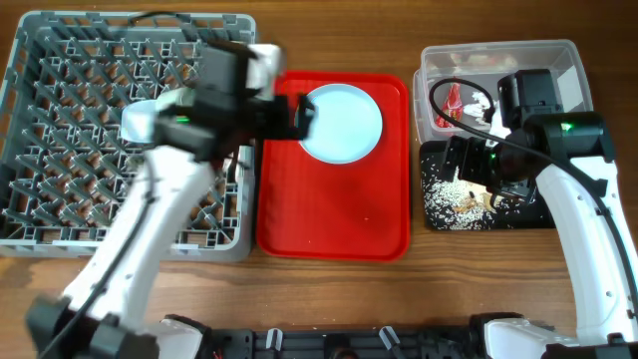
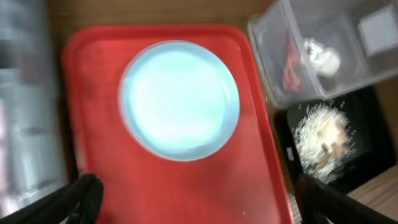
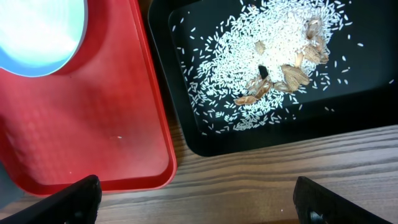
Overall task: Sort waste into correct bins and load items into the dishwasher rack
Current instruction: 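Reach the left gripper to the white plate edge and grasp it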
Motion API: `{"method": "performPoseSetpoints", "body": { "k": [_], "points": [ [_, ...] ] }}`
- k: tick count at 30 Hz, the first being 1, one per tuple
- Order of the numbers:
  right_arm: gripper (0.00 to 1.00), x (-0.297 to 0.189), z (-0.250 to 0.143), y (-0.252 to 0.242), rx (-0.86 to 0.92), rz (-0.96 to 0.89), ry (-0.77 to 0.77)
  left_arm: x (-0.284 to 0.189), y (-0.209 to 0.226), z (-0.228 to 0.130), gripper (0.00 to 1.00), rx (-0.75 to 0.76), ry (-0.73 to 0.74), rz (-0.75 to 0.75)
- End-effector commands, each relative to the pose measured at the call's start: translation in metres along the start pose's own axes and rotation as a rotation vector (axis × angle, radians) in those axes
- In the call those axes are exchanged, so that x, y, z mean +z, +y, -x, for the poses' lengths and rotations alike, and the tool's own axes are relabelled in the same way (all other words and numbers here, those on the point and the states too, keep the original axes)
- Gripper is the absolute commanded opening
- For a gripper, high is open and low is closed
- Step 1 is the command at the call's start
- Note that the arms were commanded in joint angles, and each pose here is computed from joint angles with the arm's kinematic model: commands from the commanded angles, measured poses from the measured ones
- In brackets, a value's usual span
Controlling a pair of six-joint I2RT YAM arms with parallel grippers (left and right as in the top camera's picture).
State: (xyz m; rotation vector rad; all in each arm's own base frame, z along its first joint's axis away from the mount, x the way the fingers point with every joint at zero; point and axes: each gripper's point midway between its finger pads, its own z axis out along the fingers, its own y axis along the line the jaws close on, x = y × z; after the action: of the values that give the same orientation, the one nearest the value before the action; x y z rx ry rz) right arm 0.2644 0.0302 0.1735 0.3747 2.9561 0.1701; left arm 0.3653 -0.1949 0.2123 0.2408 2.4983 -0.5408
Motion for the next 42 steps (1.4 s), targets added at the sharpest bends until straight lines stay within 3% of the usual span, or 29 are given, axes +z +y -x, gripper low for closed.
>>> {"method": "performPoseSetpoints", "body": {
  "k": [1, 5, 12, 20, 22, 27, 28, 42],
  "points": [
    [1.00, -0.002, -0.001, 0.001, -0.001, 0.011, -0.003, 0.052, -0.024, -0.022, 1.00, 0.096, 0.066, 0.060],
    [1.00, -0.002, -0.001, 0.001, -0.001, 0.012, -0.003, 0.108, -0.045, -0.048, 1.00, 0.159, 0.133, 0.034],
    [1.00, -0.002, -0.001, 0.001, -0.002, 0.012, -0.003, 0.169, -0.040, -0.072, 0.97, 0.173, 0.183, 0.041],
    [1.00, -0.002, -0.001, 0.001, -0.002, 0.012, -0.004, 0.191, -0.020, -0.121, 0.78, 0.171, 0.347, 0.100],
    [1.00, -0.002, -0.001, 0.001, -0.002, 0.012, -0.004, 0.190, -0.020, -0.130, 0.66, 0.175, 0.378, 0.107],
    [1.00, -0.002, -0.001, 0.001, -0.002, 0.012, -0.003, 0.185, -0.021, -0.145, 0.26, 0.187, 0.436, 0.123],
    [1.00, -0.002, -0.001, 0.001, -0.002, 0.012, -0.003, 0.184, -0.020, -0.147, 0.23, 0.187, 0.444, 0.126],
    [1.00, -0.002, 0.000, 0.001, -0.003, 0.012, -0.004, 0.182, -0.028, -0.156, 0.11, 0.209, 0.466, 0.122]
  ]
}}
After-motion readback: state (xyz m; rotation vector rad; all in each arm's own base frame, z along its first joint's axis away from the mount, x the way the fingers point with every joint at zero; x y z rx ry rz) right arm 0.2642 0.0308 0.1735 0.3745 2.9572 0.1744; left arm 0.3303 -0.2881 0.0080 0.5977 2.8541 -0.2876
